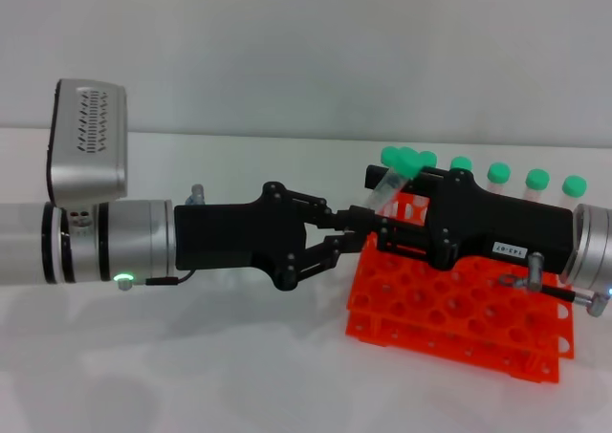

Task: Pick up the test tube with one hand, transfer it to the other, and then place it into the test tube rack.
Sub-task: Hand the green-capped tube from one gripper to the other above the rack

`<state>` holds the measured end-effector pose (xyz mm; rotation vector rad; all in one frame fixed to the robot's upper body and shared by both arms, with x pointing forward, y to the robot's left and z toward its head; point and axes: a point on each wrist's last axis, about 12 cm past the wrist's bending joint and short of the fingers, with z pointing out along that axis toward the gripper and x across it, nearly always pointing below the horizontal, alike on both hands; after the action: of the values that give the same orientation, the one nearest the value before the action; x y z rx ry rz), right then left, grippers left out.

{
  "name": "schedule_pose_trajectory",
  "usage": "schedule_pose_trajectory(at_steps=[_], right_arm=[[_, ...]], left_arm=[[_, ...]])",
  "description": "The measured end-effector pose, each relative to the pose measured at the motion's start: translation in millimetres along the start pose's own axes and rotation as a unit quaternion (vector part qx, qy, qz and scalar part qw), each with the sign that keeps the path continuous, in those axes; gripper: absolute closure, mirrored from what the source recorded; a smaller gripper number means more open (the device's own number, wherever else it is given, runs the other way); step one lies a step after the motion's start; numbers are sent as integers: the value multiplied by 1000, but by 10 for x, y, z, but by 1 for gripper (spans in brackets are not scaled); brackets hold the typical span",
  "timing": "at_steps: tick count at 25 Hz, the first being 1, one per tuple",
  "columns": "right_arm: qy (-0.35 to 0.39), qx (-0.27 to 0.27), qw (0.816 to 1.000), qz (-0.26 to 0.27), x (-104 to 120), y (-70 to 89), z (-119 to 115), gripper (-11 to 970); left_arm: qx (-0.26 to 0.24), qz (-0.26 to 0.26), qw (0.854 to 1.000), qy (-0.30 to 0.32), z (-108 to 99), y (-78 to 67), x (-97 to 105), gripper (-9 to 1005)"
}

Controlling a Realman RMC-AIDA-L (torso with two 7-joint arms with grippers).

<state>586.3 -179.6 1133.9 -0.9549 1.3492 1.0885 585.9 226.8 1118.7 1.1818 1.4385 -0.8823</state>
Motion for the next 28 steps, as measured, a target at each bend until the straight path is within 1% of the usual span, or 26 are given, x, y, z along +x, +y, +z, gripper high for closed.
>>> schedule_pose_trajectory(at_steps=[3, 13, 19, 24, 28], right_arm=[[4, 6, 1000, -5, 11, -12, 6, 344], [2, 13, 1000, -8, 26, -14, -15, 551], [-1, 14, 1000, -13, 25, -13, -28, 630], [-1, 14, 1000, -16, 32, -8, -25, 714], [-1, 16, 1000, -18, 36, -11, -14, 741]], left_arm=[[2, 2, 1000, -2, 16, -5, -3, 686], [-2, 1, 1000, 3, 35, 5, 10, 673], [-2, 0, 1000, 3, 34, -1, 19, 666], [-3, -1, 1000, 4, 37, -7, 28, 660], [-5, -2, 1000, 4, 31, -5, 34, 655]])
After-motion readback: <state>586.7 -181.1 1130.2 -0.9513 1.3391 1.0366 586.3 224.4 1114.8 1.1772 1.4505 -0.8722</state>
